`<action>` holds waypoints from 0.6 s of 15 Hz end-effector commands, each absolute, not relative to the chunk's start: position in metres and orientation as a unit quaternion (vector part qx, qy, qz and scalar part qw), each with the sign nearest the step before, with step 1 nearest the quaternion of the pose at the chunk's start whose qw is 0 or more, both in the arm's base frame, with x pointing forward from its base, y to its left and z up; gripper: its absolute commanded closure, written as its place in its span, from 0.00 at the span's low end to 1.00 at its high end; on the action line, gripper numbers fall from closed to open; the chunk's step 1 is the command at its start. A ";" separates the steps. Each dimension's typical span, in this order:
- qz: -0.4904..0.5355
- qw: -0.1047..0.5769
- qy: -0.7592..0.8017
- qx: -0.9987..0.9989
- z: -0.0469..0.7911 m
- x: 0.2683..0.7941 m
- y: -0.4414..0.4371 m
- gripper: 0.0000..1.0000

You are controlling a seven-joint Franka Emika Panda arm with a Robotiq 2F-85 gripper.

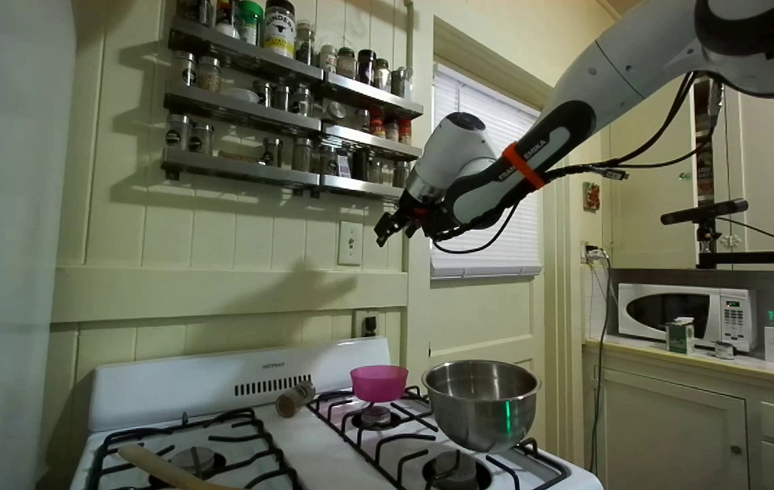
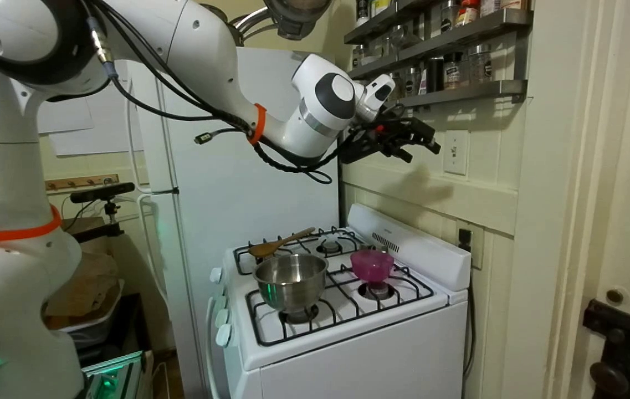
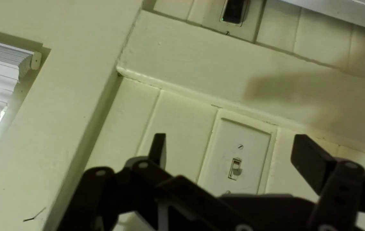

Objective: Flip the switch on the wall

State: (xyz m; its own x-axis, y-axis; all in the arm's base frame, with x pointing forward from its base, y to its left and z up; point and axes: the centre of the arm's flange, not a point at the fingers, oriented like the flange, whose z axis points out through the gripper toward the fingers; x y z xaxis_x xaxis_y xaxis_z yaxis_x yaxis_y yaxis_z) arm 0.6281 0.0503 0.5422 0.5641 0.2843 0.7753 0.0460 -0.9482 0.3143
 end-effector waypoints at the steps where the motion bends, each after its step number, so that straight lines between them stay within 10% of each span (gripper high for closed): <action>1: 0.457 0.130 0.095 0.875 0.542 0.628 0.050 0.00; 9: 0.507 0.138 0.079 0.847 0.552 0.637 0.048 0.00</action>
State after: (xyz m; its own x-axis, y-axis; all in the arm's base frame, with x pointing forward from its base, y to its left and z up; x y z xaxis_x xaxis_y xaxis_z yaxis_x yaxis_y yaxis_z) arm 0.6287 0.0486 0.5489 0.5477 0.2812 0.7880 0.0329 -0.9484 0.3155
